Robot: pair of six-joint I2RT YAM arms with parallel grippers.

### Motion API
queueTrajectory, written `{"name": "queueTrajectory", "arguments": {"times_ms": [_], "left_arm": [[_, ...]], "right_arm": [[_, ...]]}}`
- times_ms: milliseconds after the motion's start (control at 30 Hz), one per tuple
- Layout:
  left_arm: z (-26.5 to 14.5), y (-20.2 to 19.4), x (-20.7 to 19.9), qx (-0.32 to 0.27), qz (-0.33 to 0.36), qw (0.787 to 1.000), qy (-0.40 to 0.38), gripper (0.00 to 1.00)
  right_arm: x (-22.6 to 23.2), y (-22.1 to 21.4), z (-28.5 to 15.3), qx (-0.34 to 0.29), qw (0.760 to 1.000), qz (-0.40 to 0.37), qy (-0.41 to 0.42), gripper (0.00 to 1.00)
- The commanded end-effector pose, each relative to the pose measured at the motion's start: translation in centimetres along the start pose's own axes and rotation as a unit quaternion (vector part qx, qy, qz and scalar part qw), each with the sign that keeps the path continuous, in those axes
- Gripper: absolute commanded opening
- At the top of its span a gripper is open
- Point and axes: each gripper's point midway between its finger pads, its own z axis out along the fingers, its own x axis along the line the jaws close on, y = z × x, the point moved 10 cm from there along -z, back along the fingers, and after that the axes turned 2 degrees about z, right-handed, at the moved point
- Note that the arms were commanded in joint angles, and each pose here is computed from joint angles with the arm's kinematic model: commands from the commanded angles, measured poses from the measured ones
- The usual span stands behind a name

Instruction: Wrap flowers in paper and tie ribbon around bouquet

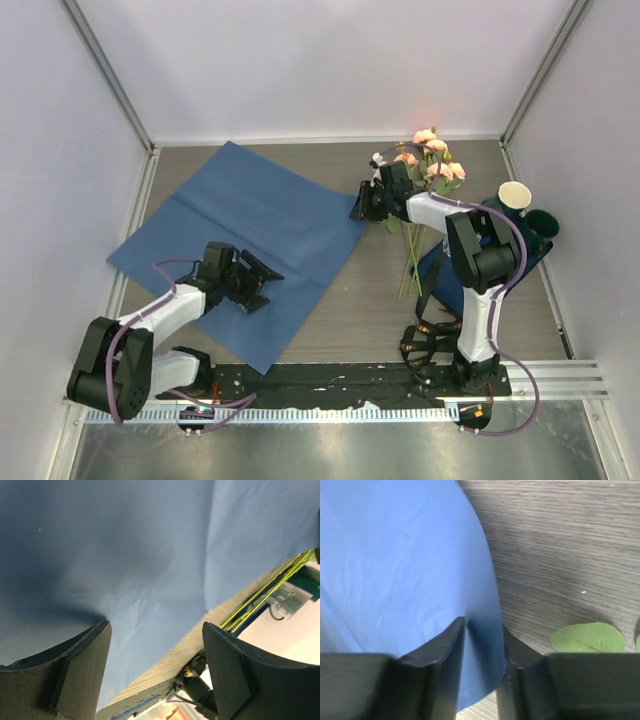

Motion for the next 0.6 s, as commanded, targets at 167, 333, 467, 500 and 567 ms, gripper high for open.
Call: {"name": "queueTrajectory", "arguments": {"times_ms": [167,333,467,500,567], "left_arm": [[-5.6,-0.2,-5.4,-0.055,0.189,0.976,-0.091,0.94],[-6.3,-1.6,-8.1,-0.008,0.263,0.957,-0.123,0.95],[-5.6,-3.0,-9.8,0.017,0.298,0.945,-0.138,0.91],[-5.5,-3.4,-10.0,0.028,0.303,0.941,-0.145,0.91],[-5.4,-3.6,-10.4,0.036,0.307,0.939,-0.152,0.90]], "right_arm": [[-0.9,4.6,-9.5,-0.074,0.962,-0.020,-0.261,0.72],[-4.4,2.7,-11.7,-0.056,0.953,-0.020,-0.297,0.63],[-4.6,1.3,-11.0,-0.036,0.965,-0.028,-0.258,0.44],[-4.9,0.9,-10.7,-0.032,0.965,-0.030,-0.257,0.44],[-5.0,0.6,-10.3,-0.031,0.970,-0.039,-0.237,0.45]]}}
